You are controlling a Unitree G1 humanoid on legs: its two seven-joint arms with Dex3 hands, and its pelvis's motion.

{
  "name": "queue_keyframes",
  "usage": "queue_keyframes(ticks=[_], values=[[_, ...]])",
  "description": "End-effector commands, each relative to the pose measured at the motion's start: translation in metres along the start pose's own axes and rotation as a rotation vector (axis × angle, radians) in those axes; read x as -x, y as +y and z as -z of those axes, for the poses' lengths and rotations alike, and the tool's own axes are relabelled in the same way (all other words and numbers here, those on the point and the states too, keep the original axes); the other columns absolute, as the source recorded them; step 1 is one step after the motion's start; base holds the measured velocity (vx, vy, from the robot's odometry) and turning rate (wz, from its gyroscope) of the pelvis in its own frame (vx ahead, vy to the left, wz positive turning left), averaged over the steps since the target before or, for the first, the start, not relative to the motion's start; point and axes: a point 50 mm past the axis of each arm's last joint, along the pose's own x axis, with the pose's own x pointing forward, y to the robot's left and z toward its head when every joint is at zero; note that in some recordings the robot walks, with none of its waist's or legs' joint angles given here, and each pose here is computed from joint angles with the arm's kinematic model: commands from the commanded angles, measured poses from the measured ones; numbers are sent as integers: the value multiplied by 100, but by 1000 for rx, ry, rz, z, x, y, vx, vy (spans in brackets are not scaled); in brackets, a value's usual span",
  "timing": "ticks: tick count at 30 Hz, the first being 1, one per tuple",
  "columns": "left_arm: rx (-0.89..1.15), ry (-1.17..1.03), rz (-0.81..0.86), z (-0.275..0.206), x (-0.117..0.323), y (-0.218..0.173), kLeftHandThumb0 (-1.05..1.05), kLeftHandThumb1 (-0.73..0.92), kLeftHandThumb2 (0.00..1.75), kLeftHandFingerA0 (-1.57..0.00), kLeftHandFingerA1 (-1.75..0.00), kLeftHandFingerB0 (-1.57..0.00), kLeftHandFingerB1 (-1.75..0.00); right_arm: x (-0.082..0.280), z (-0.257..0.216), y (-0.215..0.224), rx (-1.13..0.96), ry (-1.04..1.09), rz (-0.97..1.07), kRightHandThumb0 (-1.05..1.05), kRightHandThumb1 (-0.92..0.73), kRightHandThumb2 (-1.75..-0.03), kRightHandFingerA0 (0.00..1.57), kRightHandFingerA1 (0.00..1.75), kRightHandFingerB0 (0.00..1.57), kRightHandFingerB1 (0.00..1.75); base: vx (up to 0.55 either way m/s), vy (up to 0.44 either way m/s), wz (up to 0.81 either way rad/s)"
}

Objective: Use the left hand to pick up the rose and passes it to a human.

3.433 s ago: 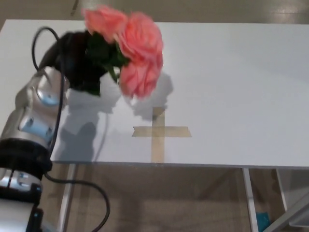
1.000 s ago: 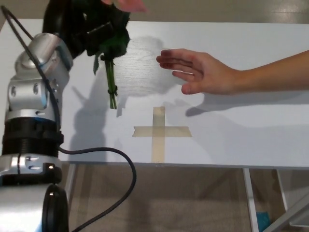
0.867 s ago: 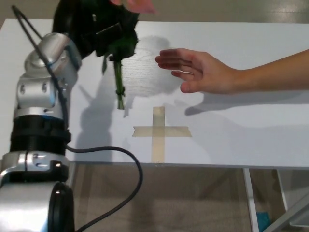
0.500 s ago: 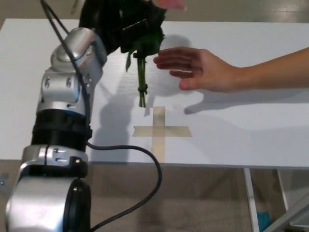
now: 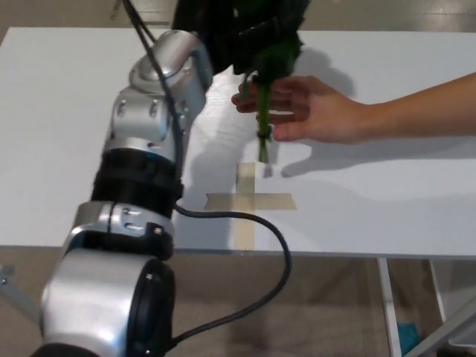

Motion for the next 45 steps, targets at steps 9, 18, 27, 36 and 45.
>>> queue_keyframes(ticks=[9,18,27,36,45], values=[[26,-29,141,1,-10,-63,-25,82,64,-101,-143,-73,-104,-1,-2,0,-1,6,-11,-56,-79,-64,66,54,54,40,0,0,0],[27,-19,198,8,-9,-85,-24,81,68,-93,-152,-73,-98,-1,-6,2,-5,-5,-11,-55,-79,-64,66,52,55,40,0,0,0],[-2,-4,186,14,-7,-74,-23,83,64,-93,-150,-72,-99,-2,-8,-1,0,-8,-8,-56,-79,-64,65,52,55,40,0,0,0],[-9,-15,168,10,-8,-70,-23,83,65,-98,-145,-74,-102,-2,-10,0,-12,-8,-12,-56,-79,-64,66,52,55,40,0,0,0],[-21,-25,167,11,-7,-69,-23,82,67,-97,-146,-72,-100,-2,-11,-1,-12,-10,-17,-56,-79,-64,66,52,53,39,0,0,0]])
